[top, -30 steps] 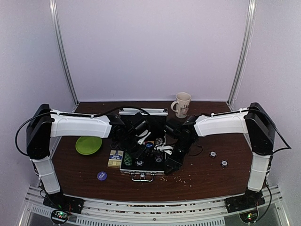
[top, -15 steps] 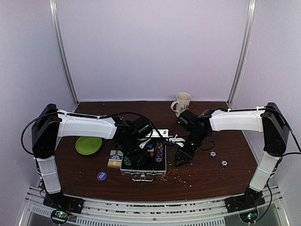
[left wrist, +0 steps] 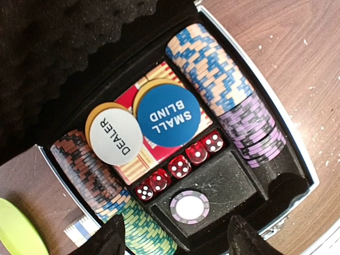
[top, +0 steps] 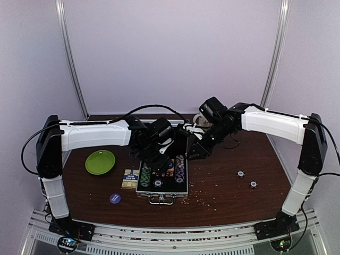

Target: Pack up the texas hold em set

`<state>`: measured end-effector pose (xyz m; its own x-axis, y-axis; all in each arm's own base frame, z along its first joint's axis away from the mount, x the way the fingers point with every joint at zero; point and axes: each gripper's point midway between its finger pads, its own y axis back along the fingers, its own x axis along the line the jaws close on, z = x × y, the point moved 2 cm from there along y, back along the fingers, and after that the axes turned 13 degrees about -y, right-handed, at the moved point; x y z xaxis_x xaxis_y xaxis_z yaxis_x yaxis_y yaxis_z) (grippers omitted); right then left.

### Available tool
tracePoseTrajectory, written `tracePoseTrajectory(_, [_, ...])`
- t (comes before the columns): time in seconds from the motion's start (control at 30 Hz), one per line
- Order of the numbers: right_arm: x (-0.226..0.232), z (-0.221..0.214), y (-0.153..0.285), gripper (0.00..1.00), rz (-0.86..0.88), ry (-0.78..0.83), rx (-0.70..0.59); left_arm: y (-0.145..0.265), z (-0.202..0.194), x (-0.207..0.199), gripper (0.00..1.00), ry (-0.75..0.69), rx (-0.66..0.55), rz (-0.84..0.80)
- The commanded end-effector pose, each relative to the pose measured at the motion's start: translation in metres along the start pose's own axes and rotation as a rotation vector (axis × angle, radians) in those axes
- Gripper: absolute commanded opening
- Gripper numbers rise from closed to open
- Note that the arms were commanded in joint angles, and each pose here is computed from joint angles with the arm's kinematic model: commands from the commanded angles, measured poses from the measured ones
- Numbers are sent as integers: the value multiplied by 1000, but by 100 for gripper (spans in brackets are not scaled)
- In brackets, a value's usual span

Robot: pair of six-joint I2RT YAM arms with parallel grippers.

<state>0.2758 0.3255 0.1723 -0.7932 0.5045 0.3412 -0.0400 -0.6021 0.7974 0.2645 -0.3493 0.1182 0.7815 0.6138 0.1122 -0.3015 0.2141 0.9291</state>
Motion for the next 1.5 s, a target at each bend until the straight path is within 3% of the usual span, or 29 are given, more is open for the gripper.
tracePoseTrajectory(0.0, [-7,38,18,36,5,-12,-130,2,-12,2,68,-2,14,-2])
tracePoseTrajectory(0.13, [-16,51,20,35,13,-52,-165,11,-21,-10,68,28,-73,-85])
tracePoseTrajectory(0.37, [-24,53,15,35,8,-70,-170,-7,-19,-29,54,13,-30,-183])
tracePoseTrajectory(1.0, [-28,47,7,36,37,-88,-138,-56,-40,-24,62,-1,216,-104])
tracePoseTrajectory(1.27, [-29,45,4,37,48,-89,-123,-60,-54,-29,66,-1,302,-127])
tracePoseTrajectory(1.47, [-30,44,3,37,51,-93,-115,-74,-61,-38,64,-5,346,-172])
